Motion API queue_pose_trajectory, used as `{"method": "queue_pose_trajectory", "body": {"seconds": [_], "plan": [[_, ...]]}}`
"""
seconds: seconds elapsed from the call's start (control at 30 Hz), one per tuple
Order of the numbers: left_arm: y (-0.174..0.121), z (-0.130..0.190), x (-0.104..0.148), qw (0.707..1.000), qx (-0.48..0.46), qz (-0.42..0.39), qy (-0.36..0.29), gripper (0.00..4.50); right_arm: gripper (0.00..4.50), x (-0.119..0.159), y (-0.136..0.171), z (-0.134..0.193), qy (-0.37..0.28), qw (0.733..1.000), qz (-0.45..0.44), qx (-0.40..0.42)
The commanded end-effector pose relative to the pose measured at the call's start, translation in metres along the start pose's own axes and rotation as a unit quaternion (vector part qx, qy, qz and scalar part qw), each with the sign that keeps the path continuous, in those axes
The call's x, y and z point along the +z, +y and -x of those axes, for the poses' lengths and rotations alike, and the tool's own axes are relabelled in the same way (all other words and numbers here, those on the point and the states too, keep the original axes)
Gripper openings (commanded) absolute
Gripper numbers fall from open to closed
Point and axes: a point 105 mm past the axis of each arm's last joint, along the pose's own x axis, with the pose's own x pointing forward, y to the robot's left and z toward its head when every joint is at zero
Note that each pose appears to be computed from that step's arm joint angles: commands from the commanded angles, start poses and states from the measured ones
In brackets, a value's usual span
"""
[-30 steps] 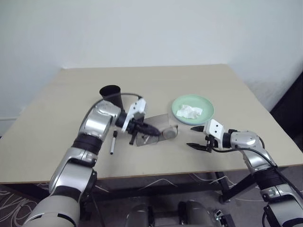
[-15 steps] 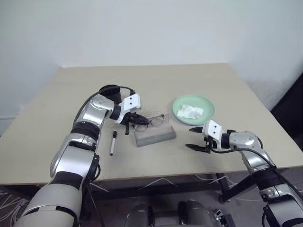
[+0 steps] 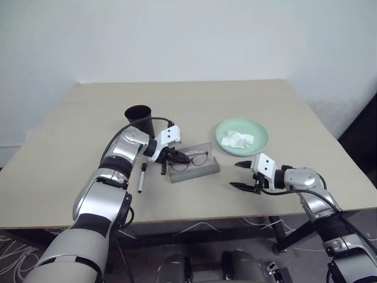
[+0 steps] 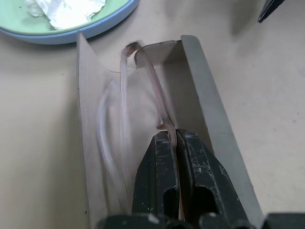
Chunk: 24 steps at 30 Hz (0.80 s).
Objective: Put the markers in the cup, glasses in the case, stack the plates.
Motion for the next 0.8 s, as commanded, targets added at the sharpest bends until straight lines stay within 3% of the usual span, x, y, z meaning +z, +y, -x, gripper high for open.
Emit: {"method": "queue_pose_trajectory", "body": {"seconds": [0.03, 0.53, 0.63, 0.73, 0.8], "plan": [[0.005, 0.001, 0.022, 0.999, 0.002, -0.002, -0.040, 0.03, 3.64, 0.016, -0.007, 0.001, -0.023, 0.999, 0.025, -0.015], [-0.005, -0.006, 0.014, 0.999, -0.036, 0.011, -0.019, 0.03, 3.64, 0.015, -0.005, -0.003, -0.025, 0.999, 0.024, -0.018], [-0.005, -0.007, 0.015, 0.999, -0.035, 0.015, -0.026, 0.63, 3.64, 0.015, -0.004, -0.002, -0.025, 0.999, 0.023, -0.018], [-0.002, -0.009, 0.019, 0.999, -0.020, 0.004, -0.034, 1.70, 3.64, 0.014, -0.003, -0.003, -0.024, 0.999, 0.023, -0.018], [0.000, -0.009, 0.026, 0.999, -0.011, -0.001, -0.048, 2.19, 3.64, 0.015, -0.003, -0.003, -0.024, 0.999, 0.022, -0.017]]}}
